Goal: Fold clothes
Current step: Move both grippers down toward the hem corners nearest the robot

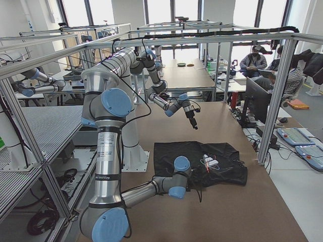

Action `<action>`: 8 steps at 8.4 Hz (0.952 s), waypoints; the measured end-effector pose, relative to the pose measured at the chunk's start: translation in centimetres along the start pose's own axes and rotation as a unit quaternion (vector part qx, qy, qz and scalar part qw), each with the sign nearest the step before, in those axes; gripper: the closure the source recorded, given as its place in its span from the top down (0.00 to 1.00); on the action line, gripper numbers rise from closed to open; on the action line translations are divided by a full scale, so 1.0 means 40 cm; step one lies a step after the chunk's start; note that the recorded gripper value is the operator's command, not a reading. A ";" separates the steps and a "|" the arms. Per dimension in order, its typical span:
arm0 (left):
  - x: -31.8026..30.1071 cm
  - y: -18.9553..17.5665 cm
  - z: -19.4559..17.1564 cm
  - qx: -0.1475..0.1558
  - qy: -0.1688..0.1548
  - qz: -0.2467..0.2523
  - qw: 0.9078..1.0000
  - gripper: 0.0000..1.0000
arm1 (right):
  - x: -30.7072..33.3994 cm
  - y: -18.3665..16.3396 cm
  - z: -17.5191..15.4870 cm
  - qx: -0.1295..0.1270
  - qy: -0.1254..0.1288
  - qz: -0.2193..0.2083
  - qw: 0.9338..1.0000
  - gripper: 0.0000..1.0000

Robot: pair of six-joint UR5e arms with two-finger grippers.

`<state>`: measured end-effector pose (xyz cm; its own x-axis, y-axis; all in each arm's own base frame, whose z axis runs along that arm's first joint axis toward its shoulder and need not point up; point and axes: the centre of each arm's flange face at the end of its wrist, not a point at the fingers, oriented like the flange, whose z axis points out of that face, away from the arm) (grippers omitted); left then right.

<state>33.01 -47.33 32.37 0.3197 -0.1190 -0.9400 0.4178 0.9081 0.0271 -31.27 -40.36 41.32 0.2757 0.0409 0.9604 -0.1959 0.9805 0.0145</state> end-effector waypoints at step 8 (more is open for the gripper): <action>-0.020 0.249 0.011 -0.004 0.028 -0.025 0.999 1.00 | 0.047 0.253 0.140 -0.062 0.011 0.007 0.998 0.94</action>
<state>37.29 -38.37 33.53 0.2504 -0.1414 -0.9578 0.4255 0.9047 -0.0223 -37.99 -31.42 44.84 0.2944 0.0584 0.9539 -0.0828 0.9959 -0.0354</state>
